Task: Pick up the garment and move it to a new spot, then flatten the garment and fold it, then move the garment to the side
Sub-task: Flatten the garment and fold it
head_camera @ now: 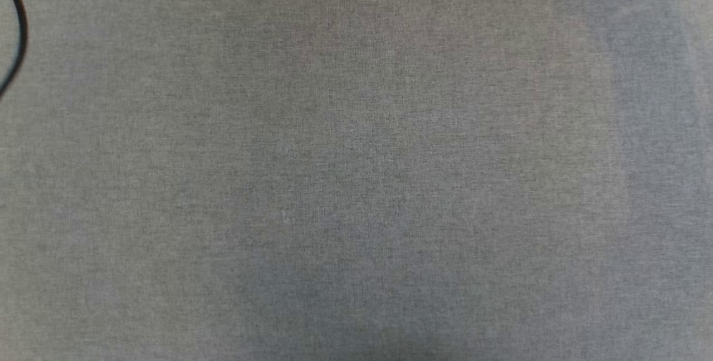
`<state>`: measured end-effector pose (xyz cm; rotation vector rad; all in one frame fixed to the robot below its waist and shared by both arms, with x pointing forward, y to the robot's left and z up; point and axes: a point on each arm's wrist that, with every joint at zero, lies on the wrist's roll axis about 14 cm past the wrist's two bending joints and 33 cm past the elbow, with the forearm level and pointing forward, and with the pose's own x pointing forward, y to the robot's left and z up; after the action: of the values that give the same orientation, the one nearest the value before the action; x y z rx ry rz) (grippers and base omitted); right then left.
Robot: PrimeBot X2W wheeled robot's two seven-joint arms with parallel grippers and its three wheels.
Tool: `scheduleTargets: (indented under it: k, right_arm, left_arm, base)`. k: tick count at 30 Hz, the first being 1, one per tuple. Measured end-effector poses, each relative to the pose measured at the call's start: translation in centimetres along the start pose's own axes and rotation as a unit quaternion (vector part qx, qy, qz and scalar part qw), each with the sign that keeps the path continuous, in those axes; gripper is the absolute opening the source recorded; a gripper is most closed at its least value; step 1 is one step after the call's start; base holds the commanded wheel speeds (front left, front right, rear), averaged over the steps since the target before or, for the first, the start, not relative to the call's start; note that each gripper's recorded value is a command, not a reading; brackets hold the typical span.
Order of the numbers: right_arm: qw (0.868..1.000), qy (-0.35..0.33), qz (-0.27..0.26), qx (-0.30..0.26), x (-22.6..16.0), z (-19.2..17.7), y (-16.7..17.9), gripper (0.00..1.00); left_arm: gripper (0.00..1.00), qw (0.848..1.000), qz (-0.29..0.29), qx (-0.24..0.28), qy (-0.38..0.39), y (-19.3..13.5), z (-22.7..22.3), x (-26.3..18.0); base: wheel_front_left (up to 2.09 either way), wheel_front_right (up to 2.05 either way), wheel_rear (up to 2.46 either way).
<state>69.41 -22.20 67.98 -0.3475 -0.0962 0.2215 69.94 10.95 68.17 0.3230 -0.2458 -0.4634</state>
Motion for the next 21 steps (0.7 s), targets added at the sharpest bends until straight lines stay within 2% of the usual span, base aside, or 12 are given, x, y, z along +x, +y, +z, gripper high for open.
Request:
scheduleTargets:
  k: [8, 14, 21]
  right_arm:
    - [0.997, 0.036, 0.056, 0.045, -3.6, -5.9, 5.2, 0.0]
    - [0.988, 0.08, 0.1, 0.085, -8.9, -10.2, 9.5, 0.0]
    - [0.977, 0.122, 0.121, 0.125, -15.7, -13.4, 12.1, 0.0]
  left_arm:
    - [0.0, 0.996, 0.0, -0.069, 0.054, -2.4, -5.9, -4.4]
    - [0.0, 0.987, -0.01, -0.111, 0.114, -5.8, -10.2, -10.0]
    - [0.0, 0.974, 0.007, -0.168, 0.153, -8.8, -12.6, -17.4]
  base:
    - [0.0, 0.0, 0.0]
    - [0.0, 0.0, 0.0]
    - [0.0, 0.0, 0.0]
